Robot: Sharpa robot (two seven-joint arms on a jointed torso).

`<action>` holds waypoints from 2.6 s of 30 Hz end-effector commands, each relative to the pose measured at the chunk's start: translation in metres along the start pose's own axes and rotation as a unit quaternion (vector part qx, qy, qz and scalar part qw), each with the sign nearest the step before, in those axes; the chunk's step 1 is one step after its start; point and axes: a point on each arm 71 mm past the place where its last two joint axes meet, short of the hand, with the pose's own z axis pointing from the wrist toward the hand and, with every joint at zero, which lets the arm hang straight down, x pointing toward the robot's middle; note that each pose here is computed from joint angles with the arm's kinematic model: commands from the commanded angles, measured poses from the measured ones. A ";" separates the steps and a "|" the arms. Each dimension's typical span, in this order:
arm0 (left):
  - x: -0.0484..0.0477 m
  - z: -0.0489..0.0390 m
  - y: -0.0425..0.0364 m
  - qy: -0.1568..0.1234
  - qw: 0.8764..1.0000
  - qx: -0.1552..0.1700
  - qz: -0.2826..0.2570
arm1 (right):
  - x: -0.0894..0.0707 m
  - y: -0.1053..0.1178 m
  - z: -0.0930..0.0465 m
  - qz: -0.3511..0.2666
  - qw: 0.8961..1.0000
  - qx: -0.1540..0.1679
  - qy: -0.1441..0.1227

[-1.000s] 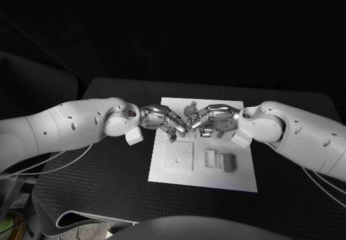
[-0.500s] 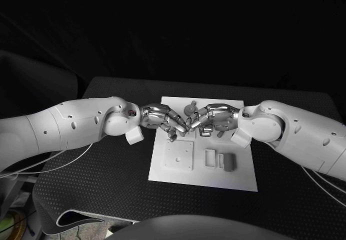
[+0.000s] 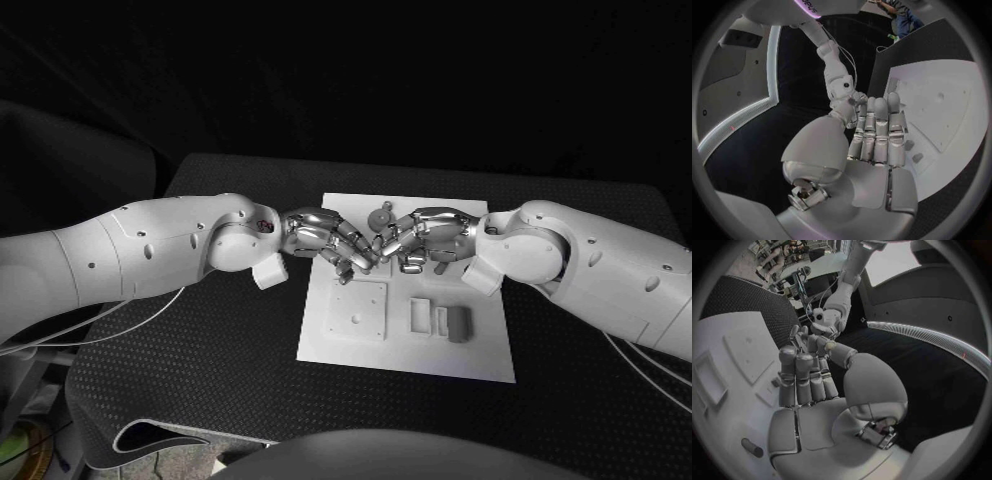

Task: Assemble the parts on the task board

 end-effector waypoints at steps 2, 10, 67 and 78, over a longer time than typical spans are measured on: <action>0.0014 0.0016 -0.0013 0.000 1.000 0.000 0.010 | 0.002 0.000 0.001 -0.004 1.000 -0.001 0.010; 0.0023 0.0026 -0.0016 0.000 1.000 -0.001 0.014 | 0.002 0.000 0.001 -0.006 1.000 0.000 0.010; -0.0064 0.0022 -0.0019 -0.055 0.998 -0.002 0.023 | -0.017 0.004 -0.015 -0.013 0.994 -0.058 -0.095; -0.0093 0.0003 -0.0026 -0.074 0.997 0.005 0.028 | -0.018 0.000 -0.030 -0.120 0.979 -0.036 -0.160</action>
